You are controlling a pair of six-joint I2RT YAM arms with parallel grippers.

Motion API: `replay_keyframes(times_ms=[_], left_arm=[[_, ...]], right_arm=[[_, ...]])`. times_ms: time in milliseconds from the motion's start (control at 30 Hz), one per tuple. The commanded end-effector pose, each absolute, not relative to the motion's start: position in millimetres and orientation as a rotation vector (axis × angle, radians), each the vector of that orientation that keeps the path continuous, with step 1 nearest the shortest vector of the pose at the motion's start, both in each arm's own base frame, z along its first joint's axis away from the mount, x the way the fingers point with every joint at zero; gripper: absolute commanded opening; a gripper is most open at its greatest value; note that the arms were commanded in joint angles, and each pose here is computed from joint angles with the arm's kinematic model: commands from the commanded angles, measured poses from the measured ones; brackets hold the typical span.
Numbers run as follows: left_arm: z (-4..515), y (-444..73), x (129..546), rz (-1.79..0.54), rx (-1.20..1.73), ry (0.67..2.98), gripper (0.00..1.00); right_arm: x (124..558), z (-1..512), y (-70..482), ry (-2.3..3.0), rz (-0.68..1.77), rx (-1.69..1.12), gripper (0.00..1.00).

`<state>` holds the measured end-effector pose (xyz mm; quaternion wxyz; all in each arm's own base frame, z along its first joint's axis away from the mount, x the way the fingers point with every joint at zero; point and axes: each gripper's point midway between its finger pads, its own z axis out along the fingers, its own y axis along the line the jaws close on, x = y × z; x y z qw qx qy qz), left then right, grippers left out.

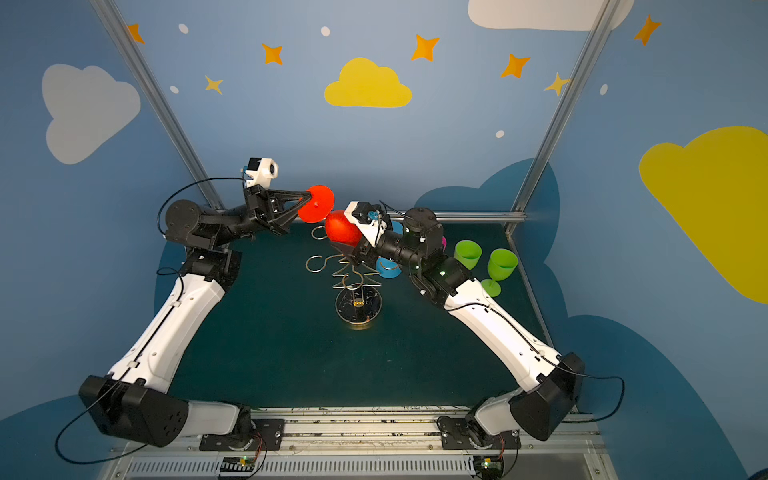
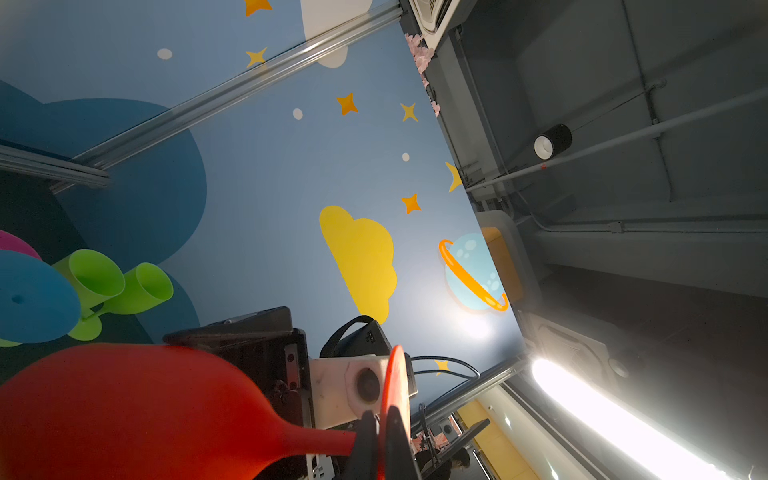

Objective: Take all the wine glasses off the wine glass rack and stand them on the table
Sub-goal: 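Raise the red glass with the left gripper while the right gripper reaches toward its bowl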

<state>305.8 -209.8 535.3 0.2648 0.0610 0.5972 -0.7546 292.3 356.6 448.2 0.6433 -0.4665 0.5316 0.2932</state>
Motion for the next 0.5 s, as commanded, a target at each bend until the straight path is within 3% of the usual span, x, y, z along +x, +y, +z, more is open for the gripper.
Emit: replay_keyframes(times_ms=[0,267,467], left_arm=[[544.8,-209.9,295.8,-2.036,0.211,1.565,0.03],[552.9,-210.4,288.4,-2.056,0.225,1.541,0.03],[555.8,-210.8,287.0,-2.070,0.231,1.526,0.03]], right_arm=[[292.1,467.3,360.3,1.162,0.664,-1.033,0.87],[297.3,456.1,365.6,1.207,0.661,-1.039,0.86],[295.2,454.6,364.6,1.221,0.658,-1.036,0.72]])
